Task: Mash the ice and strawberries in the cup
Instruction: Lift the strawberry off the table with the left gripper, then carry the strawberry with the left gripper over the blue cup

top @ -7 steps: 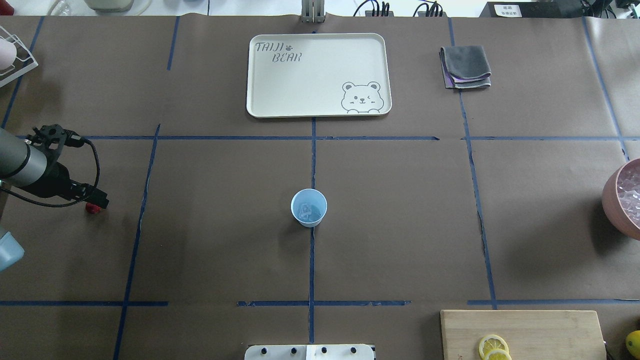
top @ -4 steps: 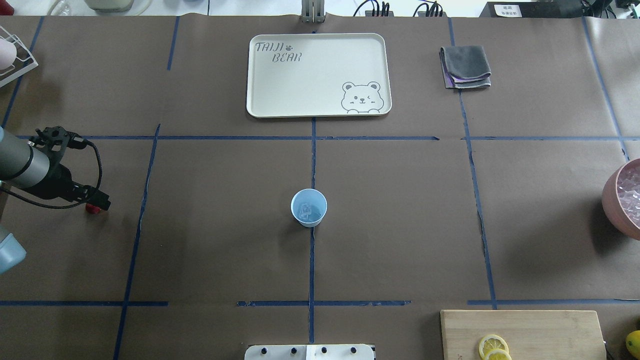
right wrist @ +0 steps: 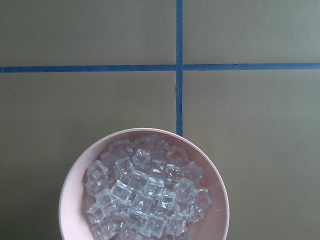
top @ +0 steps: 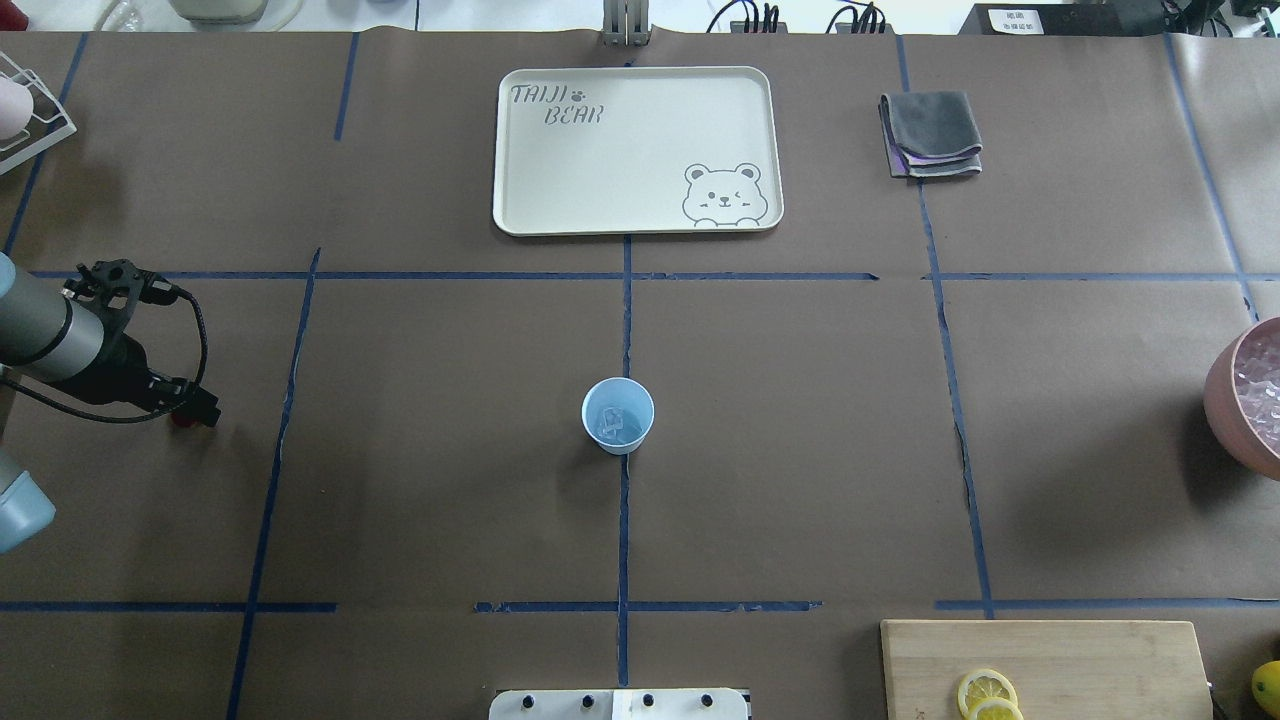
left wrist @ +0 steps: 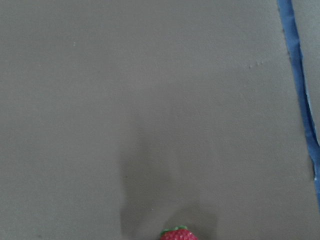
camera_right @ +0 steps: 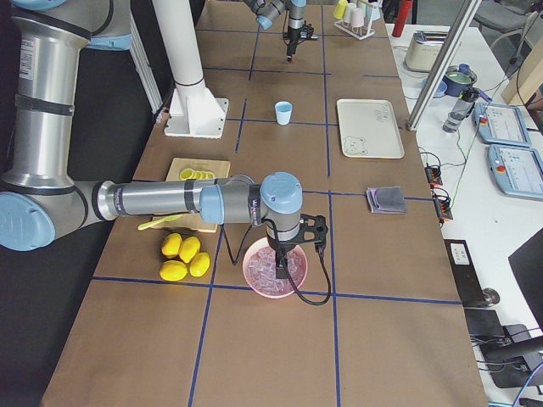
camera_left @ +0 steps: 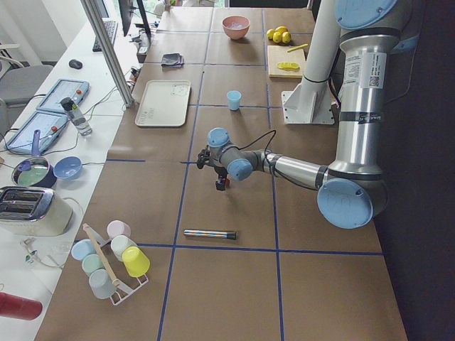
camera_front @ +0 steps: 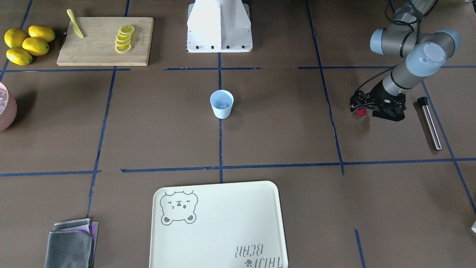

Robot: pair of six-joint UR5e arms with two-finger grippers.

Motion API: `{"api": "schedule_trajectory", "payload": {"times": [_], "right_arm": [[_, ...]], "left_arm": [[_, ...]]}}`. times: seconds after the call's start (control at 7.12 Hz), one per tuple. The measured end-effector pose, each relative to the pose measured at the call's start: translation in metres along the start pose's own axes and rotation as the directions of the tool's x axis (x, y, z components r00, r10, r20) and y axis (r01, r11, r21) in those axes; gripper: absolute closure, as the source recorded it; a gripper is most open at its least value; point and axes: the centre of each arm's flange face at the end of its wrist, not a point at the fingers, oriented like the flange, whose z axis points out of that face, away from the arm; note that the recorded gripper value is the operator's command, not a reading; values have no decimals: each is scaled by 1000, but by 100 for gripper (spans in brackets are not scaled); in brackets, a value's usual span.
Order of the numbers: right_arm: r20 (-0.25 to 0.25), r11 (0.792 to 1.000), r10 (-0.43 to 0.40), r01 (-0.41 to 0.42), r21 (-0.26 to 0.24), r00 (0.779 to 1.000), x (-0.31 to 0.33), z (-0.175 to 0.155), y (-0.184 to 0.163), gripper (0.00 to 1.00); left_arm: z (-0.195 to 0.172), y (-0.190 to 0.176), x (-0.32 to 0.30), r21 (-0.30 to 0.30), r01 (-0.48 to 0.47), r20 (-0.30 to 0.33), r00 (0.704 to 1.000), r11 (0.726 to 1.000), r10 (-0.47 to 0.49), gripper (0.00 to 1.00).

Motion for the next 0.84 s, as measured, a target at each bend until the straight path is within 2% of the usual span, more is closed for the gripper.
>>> {"api": "schedule_trajectory", "payload": {"times": [0.14, 0.28, 0.56, 0.7, 0.84], "right_arm": [[0, 1000, 0, 0, 0, 1000, 0, 0, 0, 0], [0, 1000, 0, 0, 0, 1000, 0, 0, 0, 0], [0, 1000, 0, 0, 0, 1000, 0, 0, -1, 0], [0, 1000, -1, 1, 1, 1000, -1, -1, -1, 0], [0, 1000, -1, 1, 1, 1000, -1, -1, -1, 0]], "left_arm": [[0, 0, 0, -1, 0, 0, 1000, 1000, 0, 91], [0, 0, 0, -2, 1, -1, 1000, 1000, -1, 100], [-4, -6, 10, 10, 2, -14, 1000, 1000, -2, 100], [-14, -21, 32, 33, 27, -43, 999, 999, -25, 100], [-27, -47, 79, 63, 82, -100, 992, 995, -76, 100]]}}
